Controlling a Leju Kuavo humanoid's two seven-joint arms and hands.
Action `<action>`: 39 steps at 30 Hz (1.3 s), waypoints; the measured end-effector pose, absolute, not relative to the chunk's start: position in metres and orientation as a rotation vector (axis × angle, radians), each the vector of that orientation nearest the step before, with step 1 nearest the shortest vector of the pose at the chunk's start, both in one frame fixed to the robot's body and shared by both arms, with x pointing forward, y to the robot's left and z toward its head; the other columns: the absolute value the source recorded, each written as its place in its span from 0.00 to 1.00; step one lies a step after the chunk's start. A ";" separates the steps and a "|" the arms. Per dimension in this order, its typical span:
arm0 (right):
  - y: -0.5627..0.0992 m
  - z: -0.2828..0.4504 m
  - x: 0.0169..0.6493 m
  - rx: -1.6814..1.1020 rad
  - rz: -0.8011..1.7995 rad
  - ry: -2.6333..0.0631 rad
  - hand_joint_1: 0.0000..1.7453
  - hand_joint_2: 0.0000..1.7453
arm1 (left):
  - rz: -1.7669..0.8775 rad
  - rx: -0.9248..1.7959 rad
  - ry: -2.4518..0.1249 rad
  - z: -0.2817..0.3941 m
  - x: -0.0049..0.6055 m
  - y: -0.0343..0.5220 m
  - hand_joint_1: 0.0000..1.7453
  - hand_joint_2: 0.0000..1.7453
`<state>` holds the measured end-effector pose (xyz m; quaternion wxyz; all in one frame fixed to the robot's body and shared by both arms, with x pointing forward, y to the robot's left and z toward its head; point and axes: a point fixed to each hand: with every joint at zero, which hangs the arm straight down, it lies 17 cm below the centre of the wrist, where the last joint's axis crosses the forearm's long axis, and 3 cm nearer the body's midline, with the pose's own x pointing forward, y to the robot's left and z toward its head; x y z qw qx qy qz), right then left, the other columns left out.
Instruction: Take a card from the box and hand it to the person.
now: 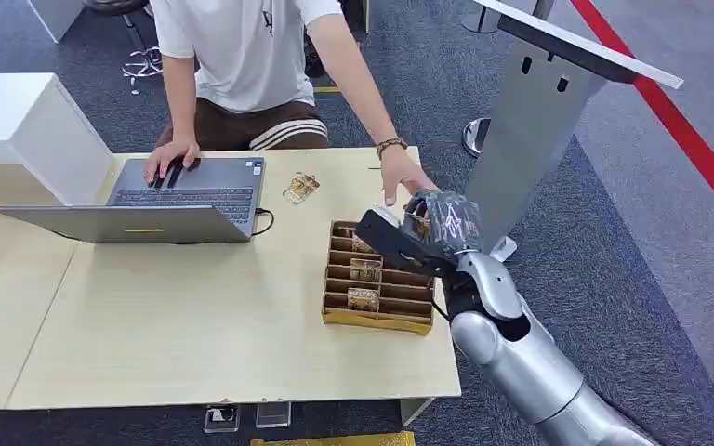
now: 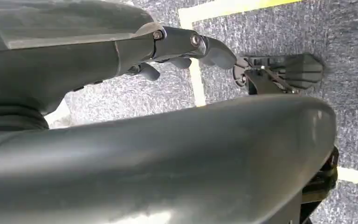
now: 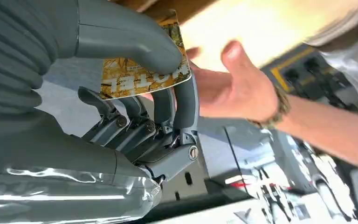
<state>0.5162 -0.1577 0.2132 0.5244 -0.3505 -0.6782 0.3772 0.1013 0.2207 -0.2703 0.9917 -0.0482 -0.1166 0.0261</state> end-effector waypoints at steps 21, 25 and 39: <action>-0.126 0.338 0.436 -0.766 0.728 -2.207 0.94 1.00 | 0.055 -0.105 -0.242 -0.270 0.103 0.220 0.00 0.00; -0.123 0.345 0.427 -0.758 0.705 -2.273 0.94 1.00 | 0.052 -0.106 -0.242 -0.270 0.103 0.220 0.00 0.00; -0.117 0.346 0.424 -0.713 0.683 -2.291 0.00 1.00 | 0.038 -0.120 -0.241 -0.269 0.102 0.217 0.00 0.00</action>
